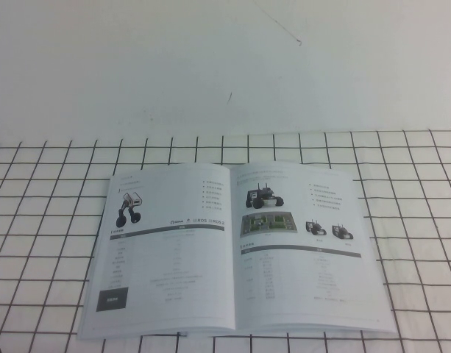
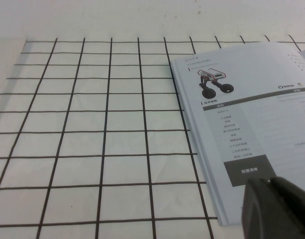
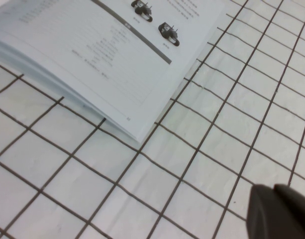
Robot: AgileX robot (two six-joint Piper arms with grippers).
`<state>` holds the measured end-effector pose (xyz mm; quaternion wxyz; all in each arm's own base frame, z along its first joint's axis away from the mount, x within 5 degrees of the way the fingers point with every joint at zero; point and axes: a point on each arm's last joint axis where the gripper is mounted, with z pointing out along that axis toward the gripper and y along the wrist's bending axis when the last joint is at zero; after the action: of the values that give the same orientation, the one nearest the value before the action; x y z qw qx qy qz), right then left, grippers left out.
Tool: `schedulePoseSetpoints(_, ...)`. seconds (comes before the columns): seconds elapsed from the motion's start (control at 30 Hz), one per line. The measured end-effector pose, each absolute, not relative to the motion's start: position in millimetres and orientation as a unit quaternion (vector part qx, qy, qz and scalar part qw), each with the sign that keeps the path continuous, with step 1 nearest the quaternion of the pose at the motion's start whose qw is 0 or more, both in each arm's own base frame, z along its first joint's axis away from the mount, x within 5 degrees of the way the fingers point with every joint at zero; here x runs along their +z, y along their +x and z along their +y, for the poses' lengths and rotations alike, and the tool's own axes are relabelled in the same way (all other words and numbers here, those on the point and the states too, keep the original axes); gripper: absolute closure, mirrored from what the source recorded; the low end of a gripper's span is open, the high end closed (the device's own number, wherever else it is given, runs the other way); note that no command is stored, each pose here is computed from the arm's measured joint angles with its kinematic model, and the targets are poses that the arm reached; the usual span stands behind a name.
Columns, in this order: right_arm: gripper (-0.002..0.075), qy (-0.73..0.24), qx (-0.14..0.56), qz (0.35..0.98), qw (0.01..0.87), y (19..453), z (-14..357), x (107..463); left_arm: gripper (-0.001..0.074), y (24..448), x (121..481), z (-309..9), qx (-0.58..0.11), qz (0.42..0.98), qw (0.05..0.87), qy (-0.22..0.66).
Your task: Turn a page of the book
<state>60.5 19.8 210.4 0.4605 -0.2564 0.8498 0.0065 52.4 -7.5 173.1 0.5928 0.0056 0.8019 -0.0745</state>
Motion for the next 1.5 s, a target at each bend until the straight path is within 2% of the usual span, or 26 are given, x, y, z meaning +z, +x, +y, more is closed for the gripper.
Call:
schedulePoseSetpoints(0.5, 0.0725, -0.252, 0.004, 0.842, 0.477, 56.9, 18.4, 212.6, 0.0738, 52.4, 173.1, -7.5, -0.075, 0.802, 0.593, 0.005)
schedulePoseSetpoints(0.73, 0.0725, -0.225, -0.073, 0.786, 0.571, 46.3, 7.1, 211.1, 0.0738, 52.3, 173.0, -7.5, -0.075, 0.802, 0.592, 0.005)
schedulePoseSetpoints(0.87, 0.0725, -0.127, -0.049, 0.784, 0.605, 50.1, 4.2, 191.2, 0.0738, 52.3, 173.0, -7.5, -0.075, 0.802, 0.592, 0.005)
schedulePoseSetpoints(1.0, 0.0725, -0.043, 0.0, 0.824, 0.565, 50.1, 3.6, 166.3, 0.0738, 52.3, 173.0, -7.5, -0.075, 0.802, 0.592, 0.004)
schedulePoseSetpoints(1.5, 0.0725, -0.032, 0.01, 0.836, 0.548, 48.7, 4.0, 163.4, 0.0738, 52.3, 173.0, -7.5, -0.077, 0.802, 0.592, 0.002)
